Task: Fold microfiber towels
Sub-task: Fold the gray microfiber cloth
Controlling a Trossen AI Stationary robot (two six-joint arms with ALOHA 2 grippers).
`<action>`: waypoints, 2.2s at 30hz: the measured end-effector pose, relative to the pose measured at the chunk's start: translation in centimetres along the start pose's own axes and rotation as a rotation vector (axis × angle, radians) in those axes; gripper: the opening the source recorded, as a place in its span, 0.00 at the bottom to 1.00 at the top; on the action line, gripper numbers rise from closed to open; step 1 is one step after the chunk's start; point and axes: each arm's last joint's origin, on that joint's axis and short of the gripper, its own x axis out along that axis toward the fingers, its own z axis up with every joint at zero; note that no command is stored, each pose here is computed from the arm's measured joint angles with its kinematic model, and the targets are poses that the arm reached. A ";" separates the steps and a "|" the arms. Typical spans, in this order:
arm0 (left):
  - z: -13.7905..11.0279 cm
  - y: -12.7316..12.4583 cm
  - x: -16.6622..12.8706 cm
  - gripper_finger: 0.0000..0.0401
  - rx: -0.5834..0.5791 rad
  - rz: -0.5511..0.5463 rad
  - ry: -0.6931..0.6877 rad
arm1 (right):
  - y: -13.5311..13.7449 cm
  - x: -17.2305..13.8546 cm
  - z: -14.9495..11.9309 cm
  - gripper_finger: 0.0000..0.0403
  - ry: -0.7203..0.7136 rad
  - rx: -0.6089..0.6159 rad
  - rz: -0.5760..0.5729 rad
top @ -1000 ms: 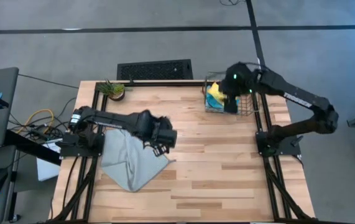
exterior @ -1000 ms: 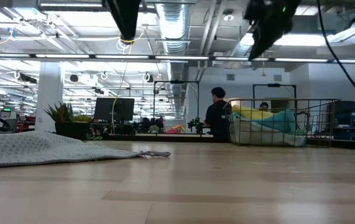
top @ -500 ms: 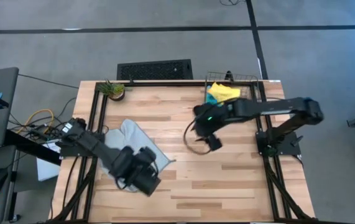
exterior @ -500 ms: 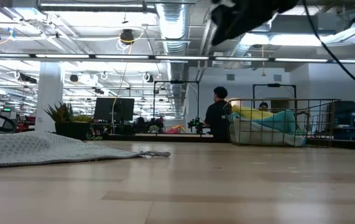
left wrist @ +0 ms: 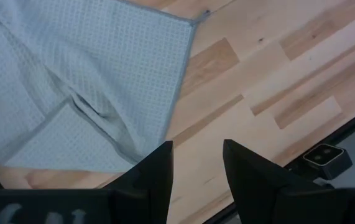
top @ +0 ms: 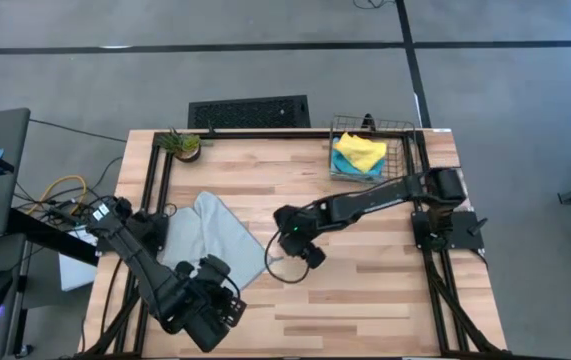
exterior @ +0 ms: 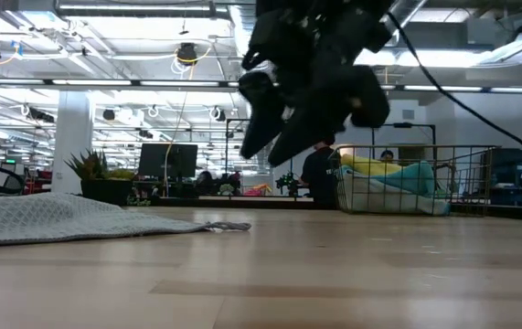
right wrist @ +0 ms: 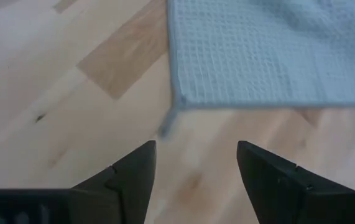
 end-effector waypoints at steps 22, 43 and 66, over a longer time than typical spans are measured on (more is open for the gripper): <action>0.1 0.0 0.0 0.33 0.039 0.000 0.002 | -1.0 8.7 1.3 0.62 0.013 0.096 0.020; 0.0 0.0 0.0 0.33 0.044 0.005 0.021 | -0.4 9.6 0.2 0.05 0.125 0.181 0.034; 0.4 -0.6 5.7 0.33 0.607 0.122 -0.114 | -2.4 -8.3 2.0 0.01 0.218 0.300 -0.149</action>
